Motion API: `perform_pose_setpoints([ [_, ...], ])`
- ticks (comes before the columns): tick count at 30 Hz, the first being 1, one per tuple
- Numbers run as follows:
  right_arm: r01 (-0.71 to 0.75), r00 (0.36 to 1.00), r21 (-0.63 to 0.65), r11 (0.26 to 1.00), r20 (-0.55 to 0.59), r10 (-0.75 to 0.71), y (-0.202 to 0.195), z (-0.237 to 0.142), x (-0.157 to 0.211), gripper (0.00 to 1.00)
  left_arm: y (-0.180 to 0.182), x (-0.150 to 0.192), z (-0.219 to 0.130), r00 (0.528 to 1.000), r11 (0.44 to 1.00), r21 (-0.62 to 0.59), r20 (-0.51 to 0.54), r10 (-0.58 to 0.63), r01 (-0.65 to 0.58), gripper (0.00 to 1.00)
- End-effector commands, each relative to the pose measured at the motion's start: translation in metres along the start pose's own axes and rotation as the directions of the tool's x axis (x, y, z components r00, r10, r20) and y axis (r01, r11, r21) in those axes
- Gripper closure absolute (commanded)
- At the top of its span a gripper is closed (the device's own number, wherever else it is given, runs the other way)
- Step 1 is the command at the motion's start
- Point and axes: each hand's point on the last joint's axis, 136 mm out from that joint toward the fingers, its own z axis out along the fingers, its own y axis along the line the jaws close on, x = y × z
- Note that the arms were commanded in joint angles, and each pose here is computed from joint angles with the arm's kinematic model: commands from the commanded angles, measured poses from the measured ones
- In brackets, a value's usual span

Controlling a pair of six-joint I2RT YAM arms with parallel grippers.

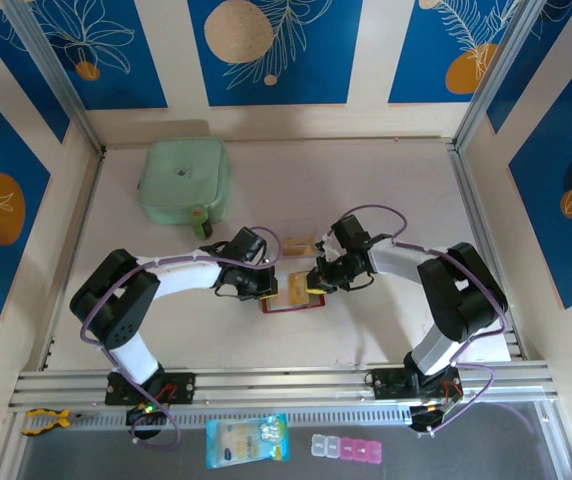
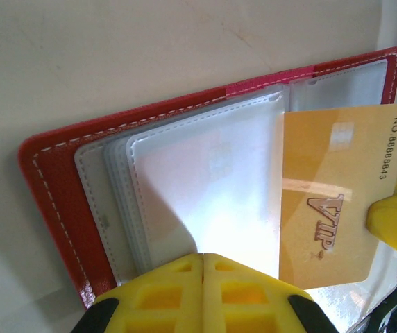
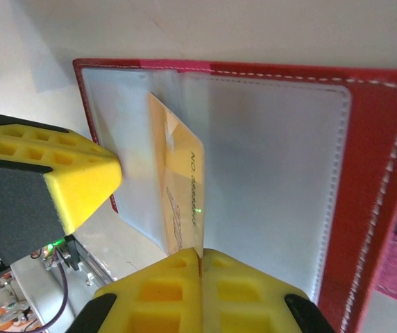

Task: Take the credit cards out of the card holder

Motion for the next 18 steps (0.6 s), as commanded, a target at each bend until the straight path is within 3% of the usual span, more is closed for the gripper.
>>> perform_pose_setpoints([
  [1, 0.034, 0.999, 0.074, 0.997, 0.003, -0.034, -0.005, -0.013, 0.002, 0.95, 0.016, 0.006, 0.002, 1.000, 0.998, -0.066, -0.029, -0.006, 0.004, 0.95],
  [18, 0.091, 0.996, 0.113, 0.989, -0.018, -0.089, 0.007, -0.006, 0.001, 0.91, 0.015, 0.006, 0.002, 1.000, 0.998, -0.062, -0.030, -0.003, 0.001, 0.95],
])
